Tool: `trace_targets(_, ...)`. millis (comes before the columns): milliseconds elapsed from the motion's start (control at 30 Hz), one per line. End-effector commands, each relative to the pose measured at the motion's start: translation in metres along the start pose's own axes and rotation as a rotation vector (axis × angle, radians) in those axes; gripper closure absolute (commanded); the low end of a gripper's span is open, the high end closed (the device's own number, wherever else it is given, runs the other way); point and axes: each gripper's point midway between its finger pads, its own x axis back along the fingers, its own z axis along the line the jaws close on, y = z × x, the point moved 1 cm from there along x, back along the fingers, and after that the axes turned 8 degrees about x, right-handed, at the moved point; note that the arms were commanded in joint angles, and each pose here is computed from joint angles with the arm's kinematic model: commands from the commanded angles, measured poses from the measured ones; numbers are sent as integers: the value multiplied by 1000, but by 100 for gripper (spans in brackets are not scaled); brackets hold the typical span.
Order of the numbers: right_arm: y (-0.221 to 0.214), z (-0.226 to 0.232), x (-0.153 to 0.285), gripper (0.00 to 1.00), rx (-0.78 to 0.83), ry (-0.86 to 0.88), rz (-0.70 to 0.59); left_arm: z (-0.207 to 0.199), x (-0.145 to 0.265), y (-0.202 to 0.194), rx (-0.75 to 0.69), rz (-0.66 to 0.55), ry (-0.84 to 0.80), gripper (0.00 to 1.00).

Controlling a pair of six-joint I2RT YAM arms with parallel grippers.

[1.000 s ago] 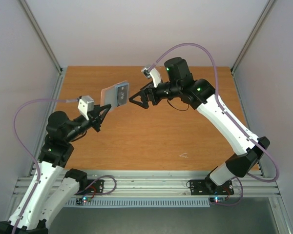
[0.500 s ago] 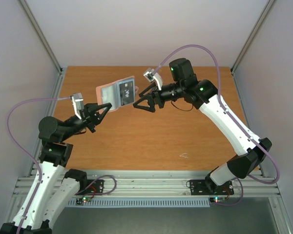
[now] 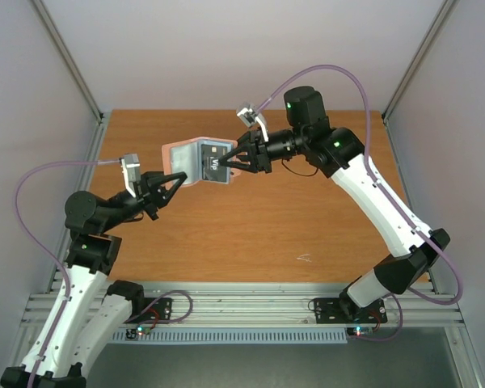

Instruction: Take the credit cards out of the card holder

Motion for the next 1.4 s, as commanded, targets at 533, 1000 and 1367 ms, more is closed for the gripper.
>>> trace_targets(533,-36,-82,26,99,-208,-555,118,162,100,-11,111,-186,1038,53)
trace_targets(1000,-54,-80,-20,99,-132,-676,371,49,-13,-39,222,141,72,72)
trace_targets(1367,-32,-29,-49,99,0,-381,225,46,-29,-51,191,223,17,71)
